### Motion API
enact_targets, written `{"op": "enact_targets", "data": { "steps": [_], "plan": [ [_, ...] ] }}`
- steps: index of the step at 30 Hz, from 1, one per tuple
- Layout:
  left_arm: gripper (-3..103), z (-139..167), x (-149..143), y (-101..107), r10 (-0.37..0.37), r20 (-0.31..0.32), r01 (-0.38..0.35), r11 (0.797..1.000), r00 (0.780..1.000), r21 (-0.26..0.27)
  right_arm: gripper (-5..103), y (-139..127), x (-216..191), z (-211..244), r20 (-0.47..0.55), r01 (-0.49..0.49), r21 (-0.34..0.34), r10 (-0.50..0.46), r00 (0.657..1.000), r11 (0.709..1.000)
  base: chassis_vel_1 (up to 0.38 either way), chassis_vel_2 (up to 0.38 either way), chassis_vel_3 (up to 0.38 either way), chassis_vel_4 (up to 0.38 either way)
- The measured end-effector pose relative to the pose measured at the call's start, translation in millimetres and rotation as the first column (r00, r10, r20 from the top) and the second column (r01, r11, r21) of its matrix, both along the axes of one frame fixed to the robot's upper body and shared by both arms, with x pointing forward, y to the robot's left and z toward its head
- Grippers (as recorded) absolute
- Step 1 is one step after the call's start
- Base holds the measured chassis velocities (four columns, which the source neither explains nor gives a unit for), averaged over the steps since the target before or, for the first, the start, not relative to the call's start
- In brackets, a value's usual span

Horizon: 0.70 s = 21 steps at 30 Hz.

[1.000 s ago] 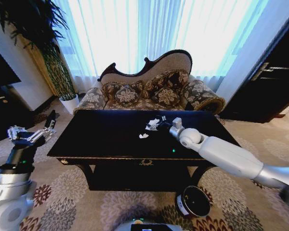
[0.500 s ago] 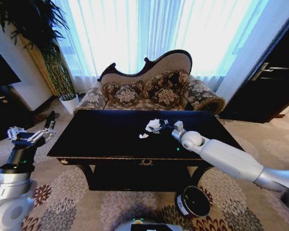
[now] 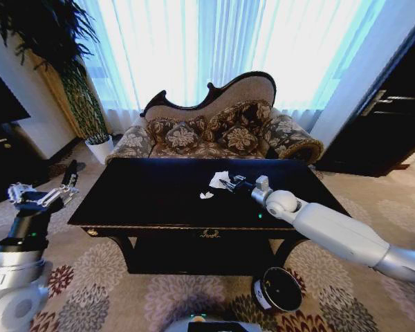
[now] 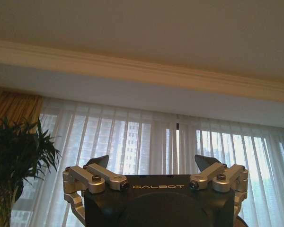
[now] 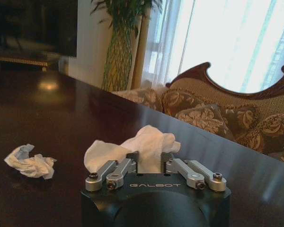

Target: Move to the front of the table and place the trash on the table into the trash bin.

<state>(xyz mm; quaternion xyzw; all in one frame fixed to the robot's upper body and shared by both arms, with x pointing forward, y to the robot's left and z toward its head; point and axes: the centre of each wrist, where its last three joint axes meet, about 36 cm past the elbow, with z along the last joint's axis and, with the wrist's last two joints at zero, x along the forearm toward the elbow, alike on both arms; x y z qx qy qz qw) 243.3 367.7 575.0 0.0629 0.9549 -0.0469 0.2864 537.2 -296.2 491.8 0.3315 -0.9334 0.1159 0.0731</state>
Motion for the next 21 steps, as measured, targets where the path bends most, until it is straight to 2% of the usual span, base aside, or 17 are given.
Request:
{"op": "enact_targets", "data": {
  "steps": [2, 3, 4, 6, 11, 21],
  "plan": [
    [100, -1, 1, 1, 0.008, 0.002, -0.008, 1.000, 1.000, 0.020, 16, -6, -9, -12, 0.002, -0.001, 0.044, 0.001, 1.000, 0.999, 0.000, 0.000, 0.000, 0.000],
    [100, -1, 1, 1, 0.008, 0.002, -0.008, 1.000, 1.000, 0.020, 16, -6, -9, -12, 0.002, -0.001, 0.044, 0.001, 1.000, 0.999, 0.000, 0.000, 0.000, 0.000],
    [100, -1, 2, 2, 0.008, 0.001, -0.008, 1.000, 1.000, 0.022, 11, -8, -12, -14, 0.003, -0.009, 0.055, 0.008, 1.000, 0.998, 0.000, 0.000, 0.000, 0.000],
    [100, 0, 4, 2, 0.002, -0.003, -0.002, 1.000, 1.000, 0.029, 2, -13, -24, -16, 0.002, -0.051, 0.078, 0.051, 0.999, 0.996, 0.000, 0.000, 0.000, 0.000],
    [100, 2, 3, -5, -0.012, -0.016, 0.012, 0.999, 1.000, 0.036, 0, -13, -39, -15, 0.010, -0.103, 0.112, 0.102, 0.995, 0.988, 0.000, 0.000, 0.000, 0.000],
    [100, 1, -2, -5, 0.003, -0.024, -0.002, 0.999, 1.000, 0.040, 0, -13, -38, -17, 0.024, -0.108, 0.125, 0.106, 0.994, 0.986, 0.000, 0.000, 0.000, 0.000]
  ]
}}
